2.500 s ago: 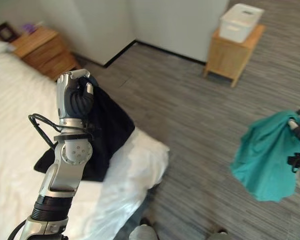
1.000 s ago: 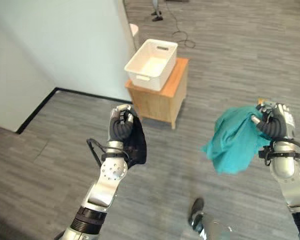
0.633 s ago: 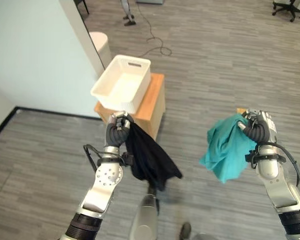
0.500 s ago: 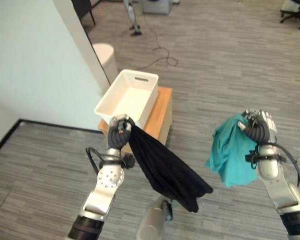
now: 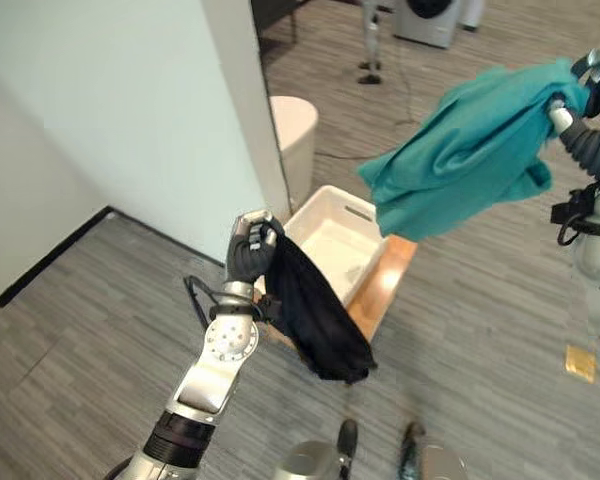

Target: Pick up bed clothes into laundry basket.

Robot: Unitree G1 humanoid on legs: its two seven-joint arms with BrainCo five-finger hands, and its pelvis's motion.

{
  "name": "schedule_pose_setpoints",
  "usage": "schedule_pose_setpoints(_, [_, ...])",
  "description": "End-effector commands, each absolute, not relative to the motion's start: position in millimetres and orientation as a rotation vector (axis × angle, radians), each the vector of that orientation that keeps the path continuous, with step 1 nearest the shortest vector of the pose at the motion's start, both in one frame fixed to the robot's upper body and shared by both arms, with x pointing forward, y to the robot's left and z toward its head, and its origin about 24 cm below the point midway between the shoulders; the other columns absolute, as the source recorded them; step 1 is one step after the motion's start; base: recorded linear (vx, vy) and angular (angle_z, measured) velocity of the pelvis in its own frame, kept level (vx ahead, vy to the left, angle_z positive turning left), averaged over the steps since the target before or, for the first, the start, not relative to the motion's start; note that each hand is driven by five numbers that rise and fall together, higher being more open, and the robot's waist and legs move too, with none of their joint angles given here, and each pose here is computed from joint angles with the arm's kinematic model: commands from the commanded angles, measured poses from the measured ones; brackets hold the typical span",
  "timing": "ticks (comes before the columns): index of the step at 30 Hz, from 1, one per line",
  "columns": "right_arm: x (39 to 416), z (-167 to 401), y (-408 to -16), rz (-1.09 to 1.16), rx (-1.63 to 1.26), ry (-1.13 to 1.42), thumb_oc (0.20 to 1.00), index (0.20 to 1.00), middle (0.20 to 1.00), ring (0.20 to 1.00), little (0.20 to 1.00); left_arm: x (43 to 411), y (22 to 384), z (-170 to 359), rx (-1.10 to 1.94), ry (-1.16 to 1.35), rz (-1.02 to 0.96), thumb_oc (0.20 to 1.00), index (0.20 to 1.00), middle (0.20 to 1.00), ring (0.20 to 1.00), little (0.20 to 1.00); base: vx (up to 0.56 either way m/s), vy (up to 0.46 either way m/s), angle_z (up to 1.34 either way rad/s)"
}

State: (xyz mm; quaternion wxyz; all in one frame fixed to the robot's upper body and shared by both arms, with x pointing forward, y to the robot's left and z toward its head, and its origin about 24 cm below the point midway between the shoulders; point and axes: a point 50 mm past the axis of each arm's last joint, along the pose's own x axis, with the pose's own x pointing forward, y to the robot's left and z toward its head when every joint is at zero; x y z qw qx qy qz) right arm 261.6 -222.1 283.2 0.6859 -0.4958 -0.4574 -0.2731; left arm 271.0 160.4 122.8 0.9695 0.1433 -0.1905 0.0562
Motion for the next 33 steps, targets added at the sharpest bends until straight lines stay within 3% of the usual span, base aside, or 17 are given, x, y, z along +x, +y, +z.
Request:
schedule_pose_setpoints(1, [274.2, 327.4, -231.3, -0.695, -1.205, -1.068, 0.2, 0.2, 0.2, 0.2, 0.2, 263.9, 149.7, 143.7, 0.282, -0.523, -0.013, 0.2, 0.2, 0.2, 0.2, 0.2, 0.07, -0.268, 1.76])
schedule_pose_setpoints(7, [307.5, 323.4, -217.6, -0.568, -1.288, -0.971, 0.2, 0.2, 0.2, 0.2, 0.2, 252.4, 164.1, 136.7, 0.218, -0.491, 0.021, 0.2, 0.2, 0.2, 0.2, 0.2, 0.16, -0.147, 0.82])
schedule_pose_setpoints(12, [337.5, 287.8, -211.8, -0.449, -1.315, -0.791, 0.2, 0.2, 0.2, 0.2, 0.2, 247.5, 173.7, 128.1, 0.171, -0.444, 0.047, 0.2, 0.2, 0.2, 0.2, 0.2, 0.08, -0.079, 0.22])
schedule_pose_setpoints(20, [345.6, 242.8, -206.1, -0.333, -1.329, -0.665, 0.2, 0.2, 0.2, 0.2, 0.2, 245.6, 172.5, 122.5, 0.125, -0.412, 0.028, 0.2, 0.2, 0.2, 0.2, 0.2, 0.09, -0.061, 0.46])
schedule_pose_setpoints(33, [365.0, 216.5, -214.6, -0.306, -1.343, -0.491, 0.2, 0.2, 0.2, 0.2, 0.2, 247.7, 166.7, 121.1, 0.102, -0.398, -0.009, 0.2, 0.2, 0.2, 0.2, 0.2, 0.03, -0.015, 0.25])
